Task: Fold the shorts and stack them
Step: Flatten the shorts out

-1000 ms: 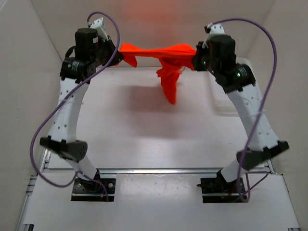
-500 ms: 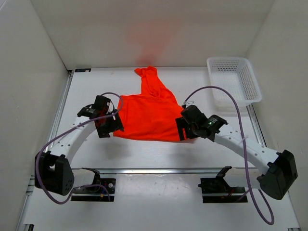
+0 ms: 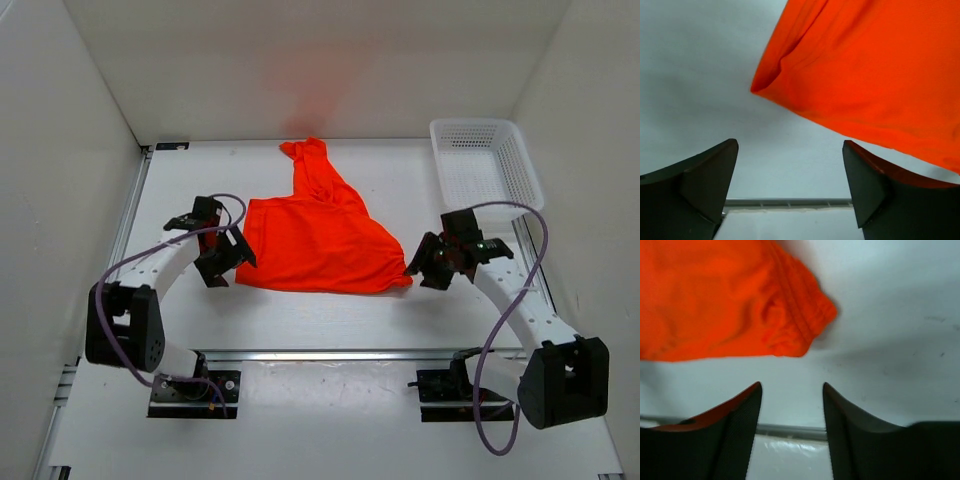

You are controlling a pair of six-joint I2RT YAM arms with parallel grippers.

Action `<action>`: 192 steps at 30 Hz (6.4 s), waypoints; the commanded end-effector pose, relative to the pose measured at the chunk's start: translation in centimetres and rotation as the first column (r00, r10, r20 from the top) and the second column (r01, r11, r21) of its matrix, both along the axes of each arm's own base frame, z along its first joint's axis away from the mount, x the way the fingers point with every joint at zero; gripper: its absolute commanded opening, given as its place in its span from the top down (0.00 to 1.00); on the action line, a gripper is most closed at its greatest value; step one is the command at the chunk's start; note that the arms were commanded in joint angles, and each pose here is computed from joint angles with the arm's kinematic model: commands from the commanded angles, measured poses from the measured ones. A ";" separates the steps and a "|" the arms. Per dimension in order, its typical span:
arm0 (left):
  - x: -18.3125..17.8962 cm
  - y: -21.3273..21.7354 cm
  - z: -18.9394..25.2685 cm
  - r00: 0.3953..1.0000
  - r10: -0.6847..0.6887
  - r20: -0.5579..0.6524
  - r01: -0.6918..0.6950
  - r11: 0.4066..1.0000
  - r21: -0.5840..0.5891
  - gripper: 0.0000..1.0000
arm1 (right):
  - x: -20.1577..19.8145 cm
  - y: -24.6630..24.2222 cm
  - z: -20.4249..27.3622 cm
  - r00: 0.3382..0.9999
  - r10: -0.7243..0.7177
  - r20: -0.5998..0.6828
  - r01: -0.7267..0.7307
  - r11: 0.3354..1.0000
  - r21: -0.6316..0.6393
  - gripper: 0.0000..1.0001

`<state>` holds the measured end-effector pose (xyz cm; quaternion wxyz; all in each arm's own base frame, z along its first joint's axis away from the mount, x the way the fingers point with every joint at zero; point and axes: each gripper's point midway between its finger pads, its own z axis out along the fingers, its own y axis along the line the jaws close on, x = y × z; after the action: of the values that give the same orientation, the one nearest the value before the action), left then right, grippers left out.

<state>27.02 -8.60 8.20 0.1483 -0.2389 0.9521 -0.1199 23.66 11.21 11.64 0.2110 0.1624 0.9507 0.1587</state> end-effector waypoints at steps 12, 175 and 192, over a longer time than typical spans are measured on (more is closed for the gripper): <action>2.0 -2.2 -5.8 0.995 -0.002 -0.101 -0.008 0.995 -0.098 0.12 | -1.2 3.1 -2.2 0.969 -0.128 -0.212 0.224 0.817 0.532 0.13; 18.4 -13.7 4.5 0.927 -0.340 0.159 0.346 0.938 -0.011 0.90 | 14.8 2.9 -7.4 0.987 0.031 -0.155 -0.051 0.990 -0.129 0.99; 12.7 -6.5 3.7 0.976 -0.203 0.083 0.206 0.978 -0.025 0.49 | 8.3 -0.5 -8.3 0.982 0.019 -0.190 -0.075 0.954 -0.291 0.62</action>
<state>34.46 -18.05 7.77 0.0806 -0.1063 0.9799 -0.1485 32.41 11.84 2.38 0.1279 0.1330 0.9824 0.0277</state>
